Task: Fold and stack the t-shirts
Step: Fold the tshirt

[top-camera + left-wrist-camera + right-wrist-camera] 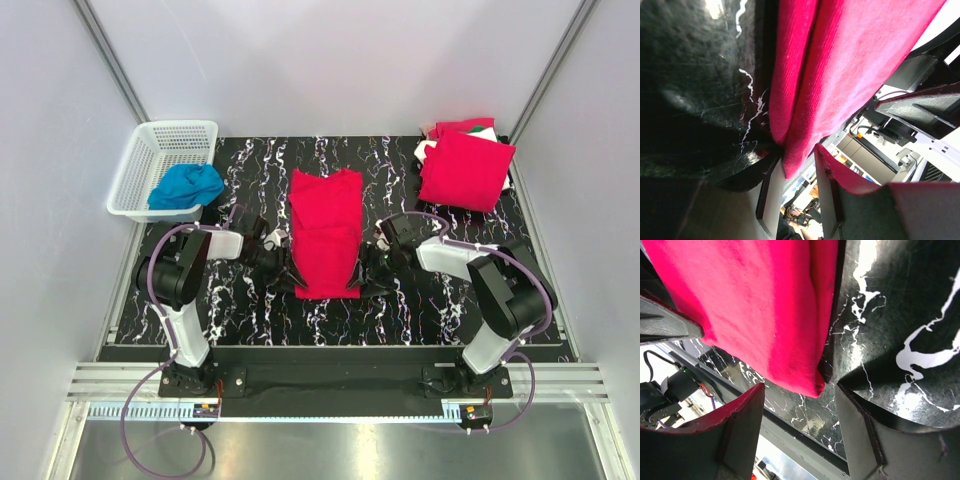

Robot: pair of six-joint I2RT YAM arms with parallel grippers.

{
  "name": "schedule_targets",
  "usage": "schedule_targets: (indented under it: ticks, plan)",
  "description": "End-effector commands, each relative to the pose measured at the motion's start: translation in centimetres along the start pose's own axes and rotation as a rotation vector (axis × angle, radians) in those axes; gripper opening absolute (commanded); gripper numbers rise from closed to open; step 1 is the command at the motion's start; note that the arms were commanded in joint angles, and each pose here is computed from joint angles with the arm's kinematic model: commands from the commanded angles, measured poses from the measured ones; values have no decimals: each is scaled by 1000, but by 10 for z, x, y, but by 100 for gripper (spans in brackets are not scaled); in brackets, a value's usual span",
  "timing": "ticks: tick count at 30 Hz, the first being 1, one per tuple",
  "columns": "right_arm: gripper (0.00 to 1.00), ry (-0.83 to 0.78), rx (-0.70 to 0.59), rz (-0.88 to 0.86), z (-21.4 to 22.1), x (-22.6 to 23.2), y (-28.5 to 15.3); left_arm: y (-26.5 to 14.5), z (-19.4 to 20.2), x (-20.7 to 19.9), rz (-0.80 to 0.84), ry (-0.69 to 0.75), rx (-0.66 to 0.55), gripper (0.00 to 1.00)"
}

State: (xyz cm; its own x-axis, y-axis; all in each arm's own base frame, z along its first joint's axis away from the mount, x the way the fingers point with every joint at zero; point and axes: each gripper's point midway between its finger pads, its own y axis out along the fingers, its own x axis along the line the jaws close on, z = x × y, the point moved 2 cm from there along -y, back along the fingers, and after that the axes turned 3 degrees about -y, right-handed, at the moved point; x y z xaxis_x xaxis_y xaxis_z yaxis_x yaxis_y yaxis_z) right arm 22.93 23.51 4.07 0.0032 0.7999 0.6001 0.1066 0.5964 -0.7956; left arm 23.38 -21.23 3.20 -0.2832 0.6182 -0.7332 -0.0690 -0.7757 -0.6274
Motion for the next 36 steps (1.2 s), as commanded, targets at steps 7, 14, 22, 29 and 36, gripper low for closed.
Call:
schedule_targets:
  ticks: [7,14,22,29,36]
  plan:
    - [64,61,81,157,30,-47,26,7,-11,39,-187,32,-79,38]
    - [61,76,95,115,30,-38,40,5,-13,40,-202,37,-79,38]
    - [49,93,69,189,36,-46,26,4,-16,38,-206,39,-86,37]
    - [51,76,19,240,30,-43,7,4,-16,38,-213,39,-88,37]
    - [54,53,2,248,19,-39,8,4,-16,39,-215,40,-85,37]
